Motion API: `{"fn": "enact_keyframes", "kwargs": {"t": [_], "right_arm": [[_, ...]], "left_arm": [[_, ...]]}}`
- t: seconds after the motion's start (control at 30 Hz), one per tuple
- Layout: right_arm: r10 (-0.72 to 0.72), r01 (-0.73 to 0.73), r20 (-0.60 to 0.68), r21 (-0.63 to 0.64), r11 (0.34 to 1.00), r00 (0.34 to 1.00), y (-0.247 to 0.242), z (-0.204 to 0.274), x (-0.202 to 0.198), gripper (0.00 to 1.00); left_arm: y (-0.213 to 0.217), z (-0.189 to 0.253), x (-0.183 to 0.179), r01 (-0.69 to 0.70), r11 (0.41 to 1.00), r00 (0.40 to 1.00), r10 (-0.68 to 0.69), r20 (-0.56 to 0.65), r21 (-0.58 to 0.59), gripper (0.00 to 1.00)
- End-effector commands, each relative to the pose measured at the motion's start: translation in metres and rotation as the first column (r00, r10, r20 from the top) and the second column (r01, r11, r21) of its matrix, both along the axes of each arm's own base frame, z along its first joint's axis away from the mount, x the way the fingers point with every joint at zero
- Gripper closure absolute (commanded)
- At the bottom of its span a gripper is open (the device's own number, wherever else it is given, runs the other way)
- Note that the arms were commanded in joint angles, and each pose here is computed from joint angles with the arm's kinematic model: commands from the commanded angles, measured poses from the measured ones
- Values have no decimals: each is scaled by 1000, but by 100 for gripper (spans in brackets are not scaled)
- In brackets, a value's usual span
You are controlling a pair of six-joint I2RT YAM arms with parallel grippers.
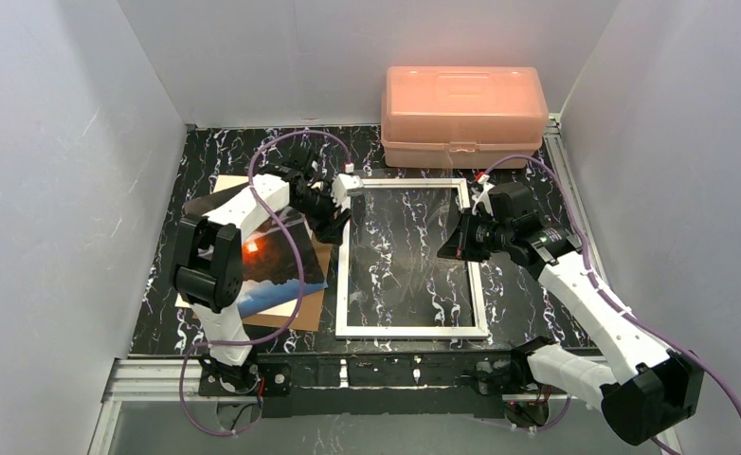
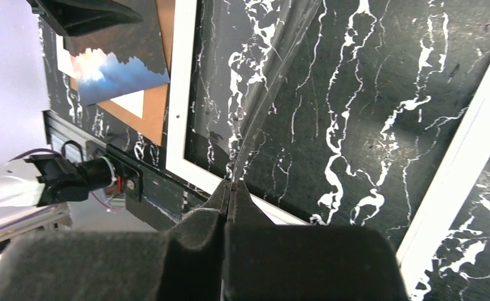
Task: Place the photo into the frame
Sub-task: Adjust the photo frame item on the photo frame.
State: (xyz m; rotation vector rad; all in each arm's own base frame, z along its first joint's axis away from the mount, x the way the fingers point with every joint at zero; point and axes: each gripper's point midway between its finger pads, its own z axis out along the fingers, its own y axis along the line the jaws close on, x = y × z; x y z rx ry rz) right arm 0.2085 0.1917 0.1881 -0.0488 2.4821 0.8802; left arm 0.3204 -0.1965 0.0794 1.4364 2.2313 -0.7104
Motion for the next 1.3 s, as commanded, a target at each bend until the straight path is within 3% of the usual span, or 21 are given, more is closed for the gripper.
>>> {"fn": "enact_keyframes", "kwargs": {"t": [0.0, 0.13, 0.23, 0.4, 0.63, 0.9, 1.07, 1.2, 1.27], "right_arm": [[-4, -1, 49, 107, 994, 999, 18, 17, 18, 99], [-31, 13, 96, 184, 983, 995, 32, 44, 38, 99], [-58, 24, 133, 245, 969, 989, 39, 66, 51, 99], [-95, 41, 148, 335, 941, 984, 46, 89, 55, 99], [-135, 67, 155, 380, 923, 979, 42, 101, 53, 99], [-144, 74, 159, 380, 922, 977, 39, 104, 53, 99], [-138, 68, 157, 386, 920, 978, 40, 104, 53, 99], [-139, 70, 151, 390, 918, 979, 40, 103, 52, 99], [-137, 71, 142, 393, 917, 980, 41, 102, 51, 99]], "left_arm": [[-31, 45, -13, 147, 985, 986, -138, 90, -93, 34], [-59, 73, -36, 280, 955, 944, -255, 208, -99, 29], [-72, 90, -50, 321, 942, 915, -281, 289, -99, 15], [-79, 100, -77, 337, 939, 888, -291, 357, -73, 13], [-83, 91, -77, 253, 968, 885, -230, 405, -3, 14], [-99, 112, -103, 200, 974, 941, -160, 297, -107, 14], [-106, 111, -107, 168, 977, 958, -130, 256, -133, 20], [-108, 102, -100, 141, 984, 959, -108, 263, -108, 34], [-106, 101, -88, 94, 992, 951, -62, 304, -90, 47]]}}
